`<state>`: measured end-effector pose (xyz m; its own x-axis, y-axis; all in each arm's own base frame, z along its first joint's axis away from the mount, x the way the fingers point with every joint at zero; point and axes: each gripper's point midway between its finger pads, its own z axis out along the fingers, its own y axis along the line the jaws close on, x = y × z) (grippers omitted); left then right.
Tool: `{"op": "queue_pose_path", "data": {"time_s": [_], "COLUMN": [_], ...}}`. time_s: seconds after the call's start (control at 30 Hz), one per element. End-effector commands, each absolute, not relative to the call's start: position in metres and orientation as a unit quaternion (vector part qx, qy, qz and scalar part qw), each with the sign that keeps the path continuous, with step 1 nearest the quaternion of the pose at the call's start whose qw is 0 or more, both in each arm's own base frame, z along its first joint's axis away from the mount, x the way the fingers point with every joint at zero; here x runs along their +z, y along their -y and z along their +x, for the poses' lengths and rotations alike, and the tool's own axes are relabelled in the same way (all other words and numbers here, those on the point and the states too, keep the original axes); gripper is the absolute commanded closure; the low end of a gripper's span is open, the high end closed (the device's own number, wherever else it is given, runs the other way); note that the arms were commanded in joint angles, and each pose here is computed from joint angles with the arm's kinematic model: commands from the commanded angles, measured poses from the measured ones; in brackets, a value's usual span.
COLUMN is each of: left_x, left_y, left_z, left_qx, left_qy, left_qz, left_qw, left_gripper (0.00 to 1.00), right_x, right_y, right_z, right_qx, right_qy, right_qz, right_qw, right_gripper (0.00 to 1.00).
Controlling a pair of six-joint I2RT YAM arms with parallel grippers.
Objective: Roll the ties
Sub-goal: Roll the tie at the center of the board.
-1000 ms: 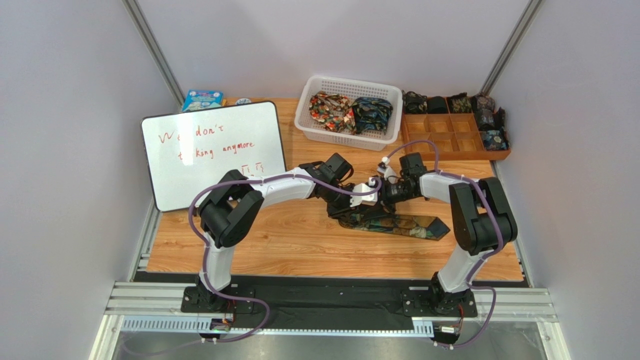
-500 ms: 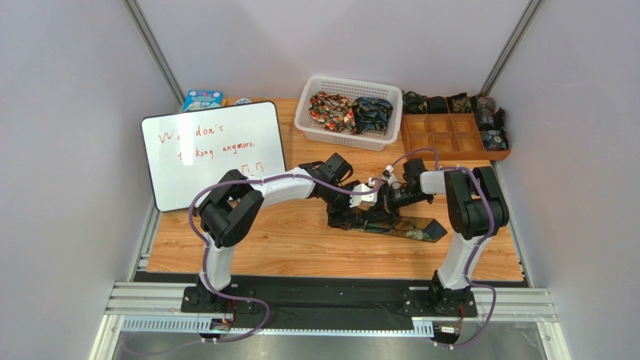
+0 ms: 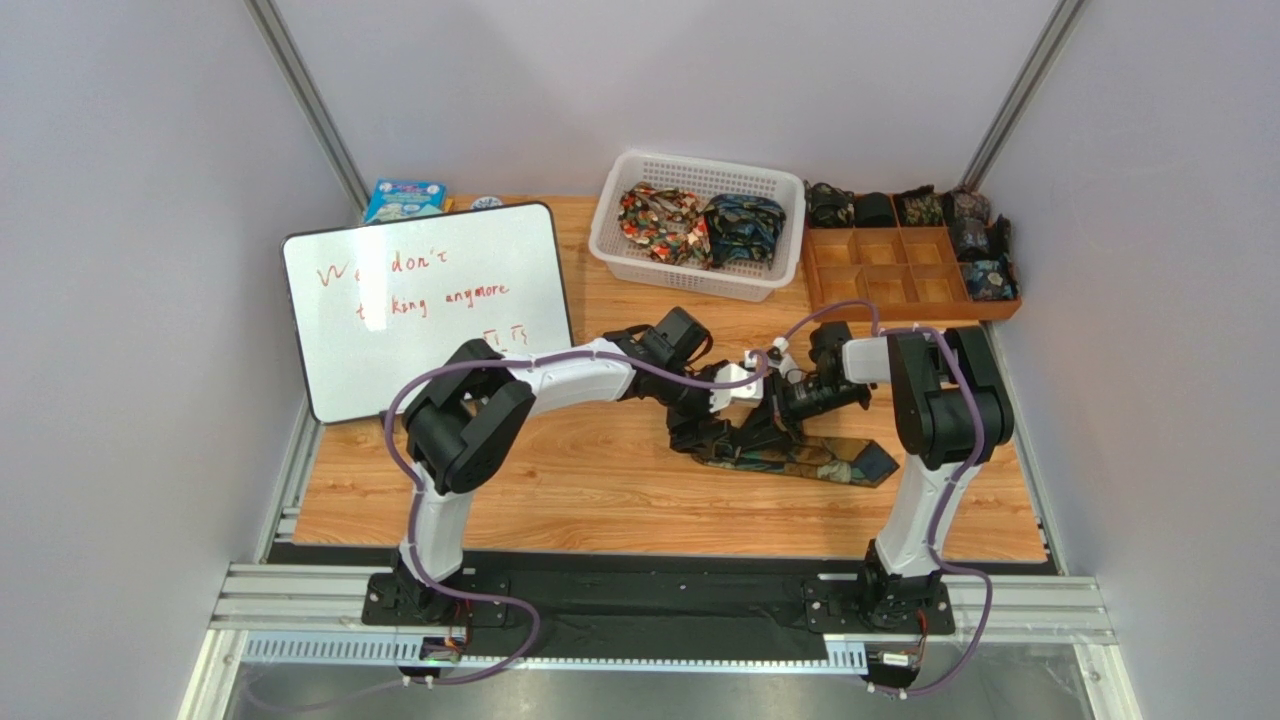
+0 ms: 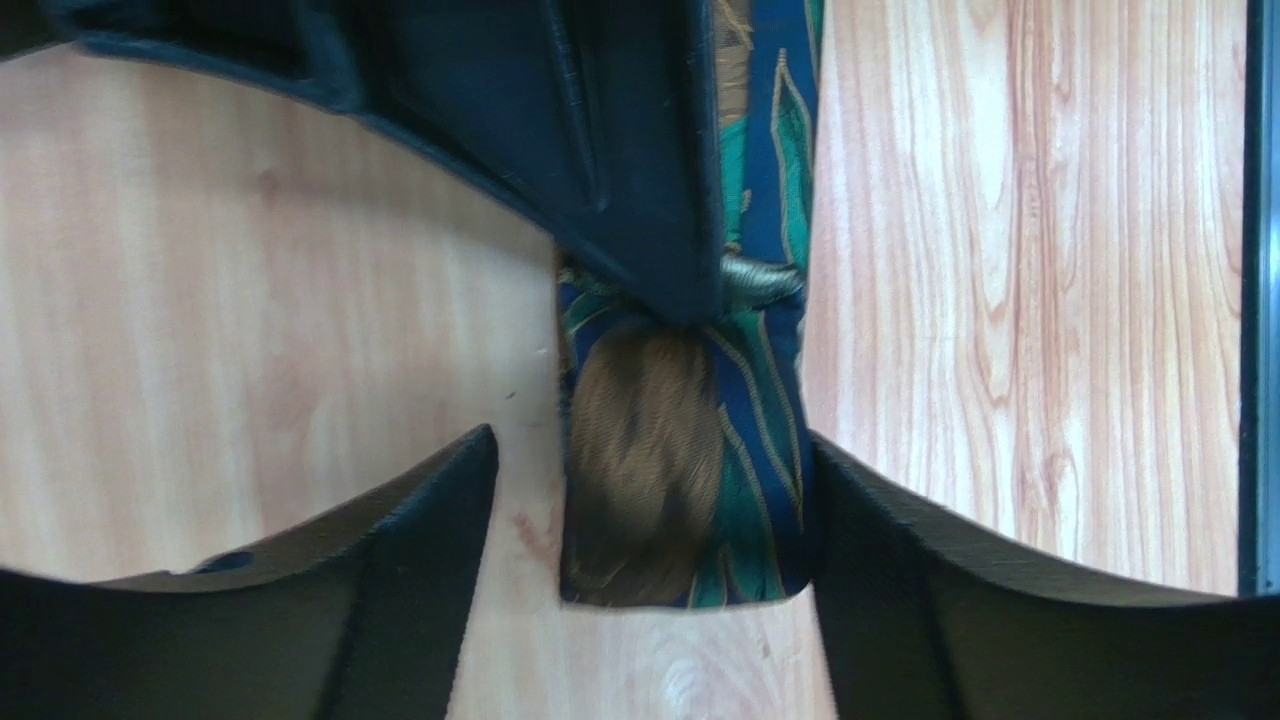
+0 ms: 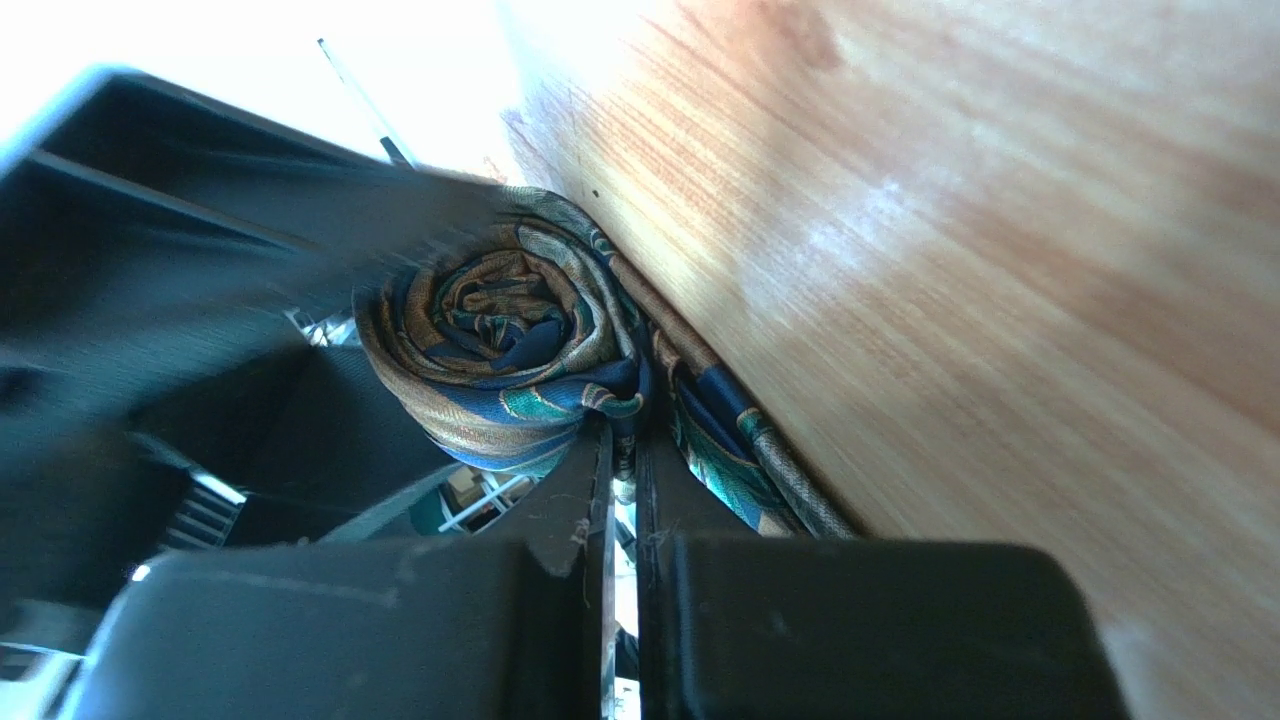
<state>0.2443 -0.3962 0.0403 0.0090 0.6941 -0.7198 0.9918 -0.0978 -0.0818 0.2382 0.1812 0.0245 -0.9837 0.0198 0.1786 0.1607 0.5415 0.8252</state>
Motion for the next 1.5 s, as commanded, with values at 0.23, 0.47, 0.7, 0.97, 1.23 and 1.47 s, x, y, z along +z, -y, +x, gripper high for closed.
{"op": "queue_pose_path", "data": {"time_s": [0.23,0.47,0.7,0.97,1.23,1.47], "left_x": [0.026,0.025,0.026,0.027,0.055,0.065], "left_y": [0.384,0.381,0.382,0.380,0.374,0.389], "left_z": [0.237,0.242,0.243,0.244,0.256,0.248], "left_qx": [-0.275,-0.258,-0.259,-0.254,-0.283,-0.328], "left_qy": [-0.631,-0.640,-0.641,-0.641,-0.650,-0.638], "left_qz": [0.691,0.689,0.689,0.691,0.660,0.648], "left_qw": [0.221,0.221,0.219,0.217,0.247,0.255], "left_gripper": [0.65,0.68,0.67,0.61,0.29,0.18], "right_x": [0.049,0.063,0.057,0.037,0.016,-0.004], "right_y": [-0.163,-0.176,-0.195,-0.192,-0.166,-0.149], "right_z": [0.258,0.256,0.258,0.251,0.239,0.229], "right_qx": [-0.437,-0.456,-0.454,-0.425,-0.405,-0.392], "right_qy": [0.899,0.889,0.891,0.904,0.913,0.918], "right_qz": [-0.025,-0.029,-0.014,-0.005,-0.009,-0.012], "right_qw": [0.003,0.006,0.008,0.032,0.046,0.059], "right_gripper": [0.54,0.53,0.54,1.00,1.00,1.00]}}
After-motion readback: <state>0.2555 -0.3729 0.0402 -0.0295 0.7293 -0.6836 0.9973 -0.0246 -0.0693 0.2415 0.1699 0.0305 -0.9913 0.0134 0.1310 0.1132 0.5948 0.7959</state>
